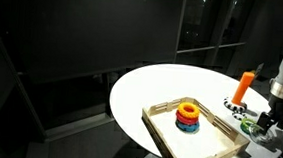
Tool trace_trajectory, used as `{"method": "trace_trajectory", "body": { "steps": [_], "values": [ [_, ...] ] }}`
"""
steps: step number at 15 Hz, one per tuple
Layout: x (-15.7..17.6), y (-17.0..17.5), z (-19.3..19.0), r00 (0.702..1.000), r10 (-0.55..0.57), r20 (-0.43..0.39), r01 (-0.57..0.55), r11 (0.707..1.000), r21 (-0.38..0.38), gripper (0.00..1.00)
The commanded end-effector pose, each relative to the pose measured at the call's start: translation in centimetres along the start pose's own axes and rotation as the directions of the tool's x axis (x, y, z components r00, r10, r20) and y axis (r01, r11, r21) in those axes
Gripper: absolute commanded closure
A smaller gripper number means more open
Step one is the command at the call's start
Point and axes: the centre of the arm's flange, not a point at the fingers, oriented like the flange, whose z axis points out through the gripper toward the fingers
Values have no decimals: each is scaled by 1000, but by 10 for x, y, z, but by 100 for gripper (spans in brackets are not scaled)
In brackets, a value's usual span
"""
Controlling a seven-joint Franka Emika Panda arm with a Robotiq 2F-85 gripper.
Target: Pick up the clear ring and stack it on top of the stack that is in the wooden tray
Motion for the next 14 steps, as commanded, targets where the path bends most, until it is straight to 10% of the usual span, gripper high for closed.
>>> {"method": "trace_trajectory", "body": {
  "steps": [1, 11, 14],
  "values": [
    [8, -3, 3, 1000, 9, -10, -9, 1000, 1, 15],
    [16, -13, -4, 1000, 22, -20, -21, 1000, 18, 95],
    [18, -13, -16, 999, 49, -24, -48, 998, 48, 91]
  ]
}}
